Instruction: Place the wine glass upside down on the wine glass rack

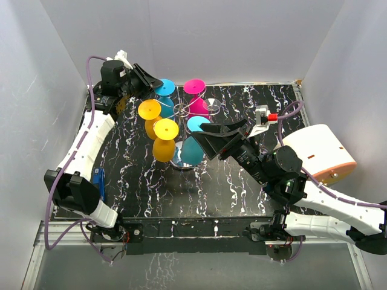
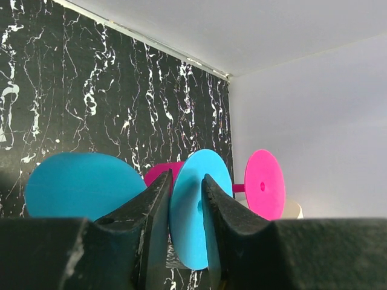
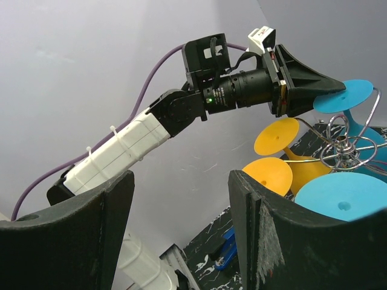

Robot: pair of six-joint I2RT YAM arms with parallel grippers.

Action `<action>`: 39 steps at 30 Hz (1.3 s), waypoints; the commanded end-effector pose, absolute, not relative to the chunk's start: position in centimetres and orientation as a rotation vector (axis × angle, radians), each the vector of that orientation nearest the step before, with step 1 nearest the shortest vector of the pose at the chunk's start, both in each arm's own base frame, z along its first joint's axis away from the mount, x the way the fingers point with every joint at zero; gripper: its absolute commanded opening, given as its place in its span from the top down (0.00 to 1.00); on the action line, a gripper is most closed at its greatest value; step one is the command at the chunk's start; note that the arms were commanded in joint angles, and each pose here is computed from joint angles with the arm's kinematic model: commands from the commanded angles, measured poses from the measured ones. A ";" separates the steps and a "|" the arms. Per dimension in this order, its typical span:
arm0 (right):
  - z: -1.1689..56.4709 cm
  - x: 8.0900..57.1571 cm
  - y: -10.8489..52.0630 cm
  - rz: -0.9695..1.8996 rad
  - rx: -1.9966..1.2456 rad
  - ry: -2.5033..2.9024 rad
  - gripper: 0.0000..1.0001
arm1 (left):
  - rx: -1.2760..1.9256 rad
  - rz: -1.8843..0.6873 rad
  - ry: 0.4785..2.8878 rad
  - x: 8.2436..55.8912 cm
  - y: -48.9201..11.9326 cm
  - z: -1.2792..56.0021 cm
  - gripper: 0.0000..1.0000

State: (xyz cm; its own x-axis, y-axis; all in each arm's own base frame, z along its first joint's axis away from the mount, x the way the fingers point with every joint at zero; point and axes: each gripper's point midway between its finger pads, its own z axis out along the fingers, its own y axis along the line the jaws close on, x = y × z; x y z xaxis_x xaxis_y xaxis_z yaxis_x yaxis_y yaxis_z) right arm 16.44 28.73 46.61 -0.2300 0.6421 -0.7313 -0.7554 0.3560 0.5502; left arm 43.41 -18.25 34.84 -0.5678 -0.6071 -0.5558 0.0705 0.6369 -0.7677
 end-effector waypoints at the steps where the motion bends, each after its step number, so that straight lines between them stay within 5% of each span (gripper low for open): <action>1: 48.2 16.2 27.6 1.313 -0.088 1.203 0.38 | -0.378 -0.955 1.932 42.3 -17.5 37.2 0.74; 12: 47.8 16.6 27.1 1.290 -0.052 1.226 0.38 | -0.295 -0.824 1.914 42.3 -16.2 39.1 0.49; 15: 47.5 16.9 27.0 1.279 -0.037 1.244 0.38 | -0.225 -0.741 1.918 42.4 -15.5 38.8 0.31; 18: 46.9 17.2 26.8 1.261 -0.017 1.271 0.38 | -0.195 -0.627 1.922 42.3 -14.2 38.5 0.02; 39: 42.4 19.9 17.6 0.774 0.169 1.522 0.38 | -0.175 -0.310 1.783 32.3 -6.9 42.9 0.01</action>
State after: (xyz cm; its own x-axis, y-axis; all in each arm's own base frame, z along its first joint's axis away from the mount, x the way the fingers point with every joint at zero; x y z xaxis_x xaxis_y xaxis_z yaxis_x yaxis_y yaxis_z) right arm 19.67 21.96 41.75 -0.1982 0.5653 -0.8007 -0.4535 0.6713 0.5862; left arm 35.36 -8.88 42.20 -0.2846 -0.2687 -0.9202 0.0972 0.9469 -0.3066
